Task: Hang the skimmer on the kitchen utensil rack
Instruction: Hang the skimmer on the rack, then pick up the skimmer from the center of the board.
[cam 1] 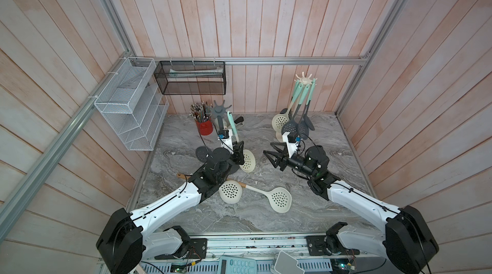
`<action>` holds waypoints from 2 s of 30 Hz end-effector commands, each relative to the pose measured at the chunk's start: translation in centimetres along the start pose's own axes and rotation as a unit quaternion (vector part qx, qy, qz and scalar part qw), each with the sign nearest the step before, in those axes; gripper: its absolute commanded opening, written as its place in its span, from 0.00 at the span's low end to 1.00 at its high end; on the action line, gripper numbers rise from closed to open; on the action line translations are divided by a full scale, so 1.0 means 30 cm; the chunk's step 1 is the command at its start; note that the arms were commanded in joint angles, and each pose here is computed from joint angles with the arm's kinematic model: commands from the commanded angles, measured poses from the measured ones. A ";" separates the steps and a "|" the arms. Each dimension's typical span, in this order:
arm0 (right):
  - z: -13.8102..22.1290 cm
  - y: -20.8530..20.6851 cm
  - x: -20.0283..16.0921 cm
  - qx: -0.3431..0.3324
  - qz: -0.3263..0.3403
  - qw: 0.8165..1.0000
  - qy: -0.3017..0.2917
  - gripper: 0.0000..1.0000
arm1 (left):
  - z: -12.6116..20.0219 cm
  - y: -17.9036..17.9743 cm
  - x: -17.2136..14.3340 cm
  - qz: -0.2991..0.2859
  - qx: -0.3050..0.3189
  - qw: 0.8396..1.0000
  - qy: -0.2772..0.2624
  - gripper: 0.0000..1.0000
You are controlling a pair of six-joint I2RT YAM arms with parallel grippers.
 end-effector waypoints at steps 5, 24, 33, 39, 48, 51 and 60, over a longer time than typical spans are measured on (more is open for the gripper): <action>0.003 -0.084 -0.073 -0.081 -0.083 0.993 0.007 0.63 | 0.026 0.006 0.010 0.001 0.003 1.000 0.018 0.64; 0.183 -0.228 -0.372 -0.333 -0.271 0.886 0.176 0.65 | 0.181 0.094 -0.203 -0.003 0.024 0.990 0.137 0.94; 0.303 -0.185 -0.458 -0.354 -0.324 0.854 0.198 0.64 | 0.189 0.096 -0.215 -0.007 0.011 0.991 0.131 0.95; 0.354 -0.146 -0.517 -0.365 -0.336 0.839 0.222 0.64 | 0.192 0.105 -0.234 -0.007 0.012 0.991 0.136 0.97; 0.381 -0.131 -0.572 -0.372 -0.341 0.832 0.231 0.62 | 0.195 0.109 -0.240 0.000 0.003 0.992 0.128 0.96; 0.376 -0.135 -0.583 -0.371 -0.340 0.832 0.231 0.58 | 0.196 0.108 -0.241 0.001 -0.001 0.992 0.129 0.97; 0.370 -0.147 -0.570 -0.388 -0.344 0.828 0.212 0.28 | 0.205 0.111 -0.246 0.002 -0.005 0.992 0.128 0.97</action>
Point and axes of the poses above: each gripper's point midway between its finger pads, its own z axis back along the fingers, its own y axis along the line the jaws close on, x = y × z, the point moved 6 cm from there along z, back along the fingers, and after that the axes turned 12 degrees about -z, right-handed, at the moved point
